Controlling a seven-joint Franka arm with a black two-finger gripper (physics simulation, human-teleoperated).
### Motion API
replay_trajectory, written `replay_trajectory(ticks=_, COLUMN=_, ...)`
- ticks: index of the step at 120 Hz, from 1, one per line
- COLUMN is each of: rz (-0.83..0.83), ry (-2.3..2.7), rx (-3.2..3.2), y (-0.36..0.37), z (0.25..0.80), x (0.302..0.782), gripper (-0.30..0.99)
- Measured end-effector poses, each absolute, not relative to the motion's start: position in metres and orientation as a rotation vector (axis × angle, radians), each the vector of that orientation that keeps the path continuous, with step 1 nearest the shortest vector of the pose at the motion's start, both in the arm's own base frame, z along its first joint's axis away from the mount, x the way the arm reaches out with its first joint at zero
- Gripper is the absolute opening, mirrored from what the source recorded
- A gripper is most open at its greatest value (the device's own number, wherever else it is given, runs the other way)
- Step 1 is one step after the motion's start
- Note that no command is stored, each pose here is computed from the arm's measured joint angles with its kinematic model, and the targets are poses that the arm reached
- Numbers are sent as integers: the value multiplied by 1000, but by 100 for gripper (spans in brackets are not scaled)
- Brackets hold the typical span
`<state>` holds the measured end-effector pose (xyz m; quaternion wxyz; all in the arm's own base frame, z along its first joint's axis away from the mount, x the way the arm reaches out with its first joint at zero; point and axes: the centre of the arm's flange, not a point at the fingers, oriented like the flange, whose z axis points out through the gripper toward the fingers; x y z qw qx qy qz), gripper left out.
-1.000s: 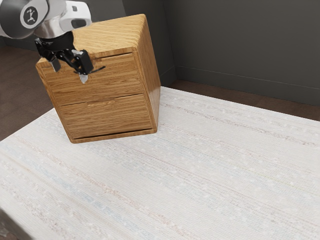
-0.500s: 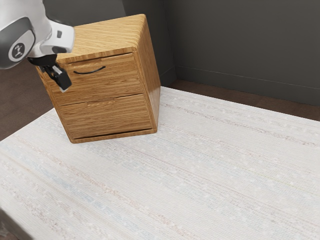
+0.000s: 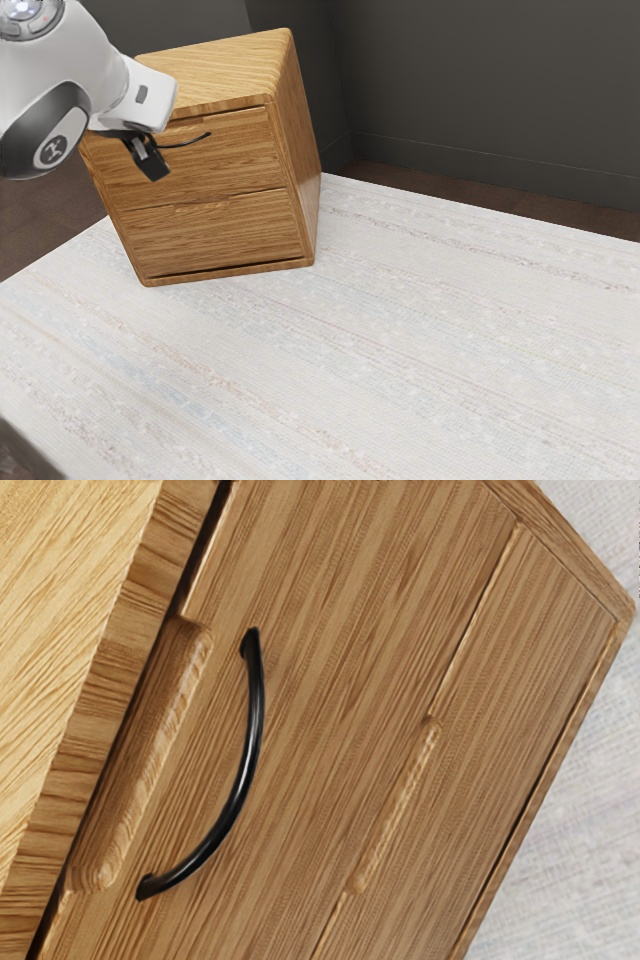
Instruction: Pull the drawer handle with one arm to open the drawer
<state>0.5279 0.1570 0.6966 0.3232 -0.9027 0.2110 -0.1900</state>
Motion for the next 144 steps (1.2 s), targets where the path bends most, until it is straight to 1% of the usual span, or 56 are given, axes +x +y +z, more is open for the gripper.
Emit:
replay_trajectory(ticks=39, rz=-480, ry=638, rx=-2335, y=160, z=678, x=541, gripper=69)
replay_trajectory(ticks=80, rz=-434, ry=678, rx=-2280, y=172, z=672, x=541, gripper=69)
replay_trajectory(ticks=114, rz=-406, ry=655, rx=-2281, y=197, z=658, x=560, gripper=69)
replay_trajectory(ticks=144, rz=-423, ry=683, rx=-2289, y=190, z=648, x=577, gripper=69)
